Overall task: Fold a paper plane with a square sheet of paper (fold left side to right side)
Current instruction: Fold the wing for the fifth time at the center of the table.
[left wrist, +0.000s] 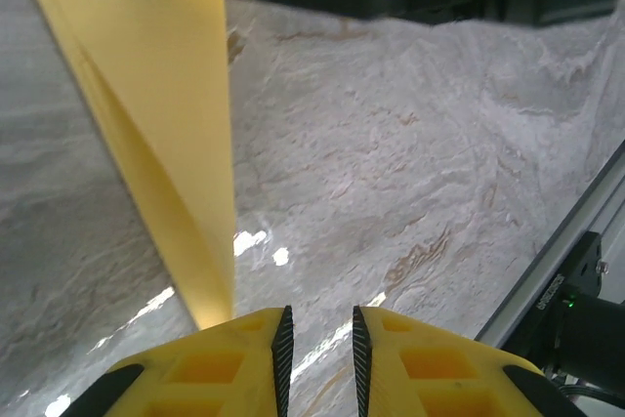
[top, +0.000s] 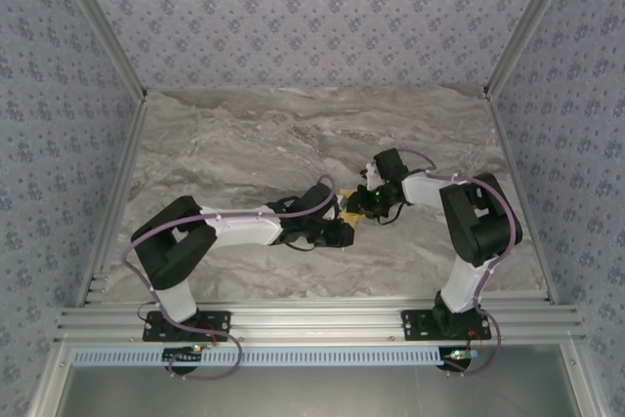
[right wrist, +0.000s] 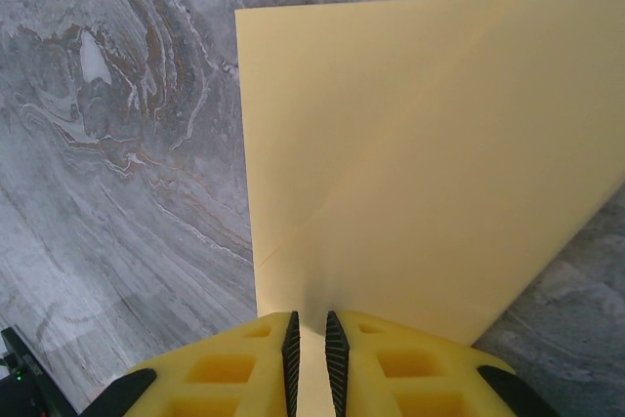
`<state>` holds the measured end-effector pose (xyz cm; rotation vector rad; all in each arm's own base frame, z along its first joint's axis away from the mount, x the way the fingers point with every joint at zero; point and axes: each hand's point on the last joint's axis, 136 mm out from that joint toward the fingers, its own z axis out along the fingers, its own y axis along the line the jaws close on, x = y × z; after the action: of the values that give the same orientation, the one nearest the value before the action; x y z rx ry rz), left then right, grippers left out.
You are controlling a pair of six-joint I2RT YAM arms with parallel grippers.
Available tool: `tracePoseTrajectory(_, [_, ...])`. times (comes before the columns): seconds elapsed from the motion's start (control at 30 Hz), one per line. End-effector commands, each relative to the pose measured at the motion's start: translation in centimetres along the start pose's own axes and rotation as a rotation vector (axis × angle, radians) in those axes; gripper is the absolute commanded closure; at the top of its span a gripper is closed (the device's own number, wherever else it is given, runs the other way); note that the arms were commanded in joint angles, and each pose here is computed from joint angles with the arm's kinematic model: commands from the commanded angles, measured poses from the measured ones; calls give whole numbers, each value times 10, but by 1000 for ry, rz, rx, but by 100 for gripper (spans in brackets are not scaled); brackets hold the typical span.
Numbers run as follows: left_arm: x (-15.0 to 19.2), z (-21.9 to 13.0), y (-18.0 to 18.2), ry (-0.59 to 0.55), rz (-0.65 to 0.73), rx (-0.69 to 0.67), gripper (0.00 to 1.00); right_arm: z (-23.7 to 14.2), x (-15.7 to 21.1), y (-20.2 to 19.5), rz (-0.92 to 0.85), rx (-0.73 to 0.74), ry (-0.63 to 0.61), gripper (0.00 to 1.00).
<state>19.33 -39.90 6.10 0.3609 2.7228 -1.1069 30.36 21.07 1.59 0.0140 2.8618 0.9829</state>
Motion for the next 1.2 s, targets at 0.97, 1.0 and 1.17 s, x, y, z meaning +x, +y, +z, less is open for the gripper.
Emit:
tracePoseTrajectory(0.97, [7,6,-20,45,41,47,76,14,21,-46,43,184,72,78])
tracePoseTrajectory(1.0, [7,7,-19,48,40,45,76,15,21,-46,44,184,72,78])
tracePoseTrajectory(1.17, [10,14,-11,59,32,20,76,14,22,-46,46,186,74,78])
